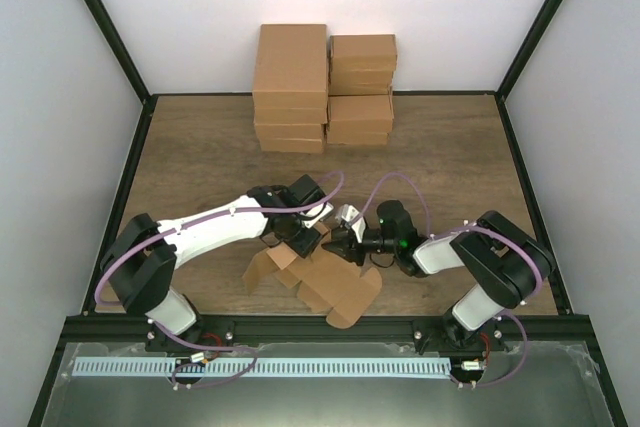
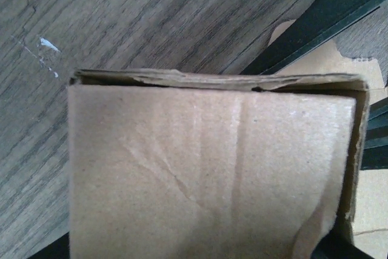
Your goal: Fold the paper box
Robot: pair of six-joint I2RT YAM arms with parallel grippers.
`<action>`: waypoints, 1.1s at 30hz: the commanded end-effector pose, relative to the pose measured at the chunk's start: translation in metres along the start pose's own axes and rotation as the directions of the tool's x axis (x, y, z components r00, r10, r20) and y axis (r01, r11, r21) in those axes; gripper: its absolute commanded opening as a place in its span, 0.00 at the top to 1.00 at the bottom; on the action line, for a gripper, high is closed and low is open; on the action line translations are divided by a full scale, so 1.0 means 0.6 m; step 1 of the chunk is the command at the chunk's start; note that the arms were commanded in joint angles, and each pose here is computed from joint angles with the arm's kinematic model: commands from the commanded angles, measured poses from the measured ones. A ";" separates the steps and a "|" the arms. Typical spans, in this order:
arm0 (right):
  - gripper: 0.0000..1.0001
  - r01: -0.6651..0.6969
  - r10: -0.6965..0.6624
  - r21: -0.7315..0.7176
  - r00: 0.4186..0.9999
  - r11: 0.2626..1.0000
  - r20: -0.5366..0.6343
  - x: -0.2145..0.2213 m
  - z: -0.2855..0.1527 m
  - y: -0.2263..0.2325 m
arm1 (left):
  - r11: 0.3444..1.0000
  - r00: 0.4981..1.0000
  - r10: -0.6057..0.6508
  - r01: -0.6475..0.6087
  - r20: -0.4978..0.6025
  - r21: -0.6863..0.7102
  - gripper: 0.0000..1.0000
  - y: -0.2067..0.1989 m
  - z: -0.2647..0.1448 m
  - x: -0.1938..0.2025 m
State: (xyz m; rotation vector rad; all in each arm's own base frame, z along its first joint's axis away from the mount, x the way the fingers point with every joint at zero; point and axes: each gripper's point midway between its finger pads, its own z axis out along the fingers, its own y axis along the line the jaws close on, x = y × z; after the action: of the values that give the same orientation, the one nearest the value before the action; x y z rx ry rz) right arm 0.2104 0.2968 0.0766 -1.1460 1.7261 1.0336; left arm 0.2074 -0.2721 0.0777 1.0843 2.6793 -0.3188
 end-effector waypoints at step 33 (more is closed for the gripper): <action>0.99 0.056 -0.064 0.153 0.997 0.987 0.050 -0.043 0.003 -0.032 | 0.974 0.975 -0.033 -0.017 0.220 0.224 0.15 -0.054 -0.089 -0.053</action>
State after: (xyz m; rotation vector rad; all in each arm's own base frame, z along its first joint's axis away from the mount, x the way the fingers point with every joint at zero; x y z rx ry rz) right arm 0.2299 0.2935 0.0772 -1.0635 1.7572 0.8871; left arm 0.2007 -0.2920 0.1339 1.0301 2.5306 -0.6225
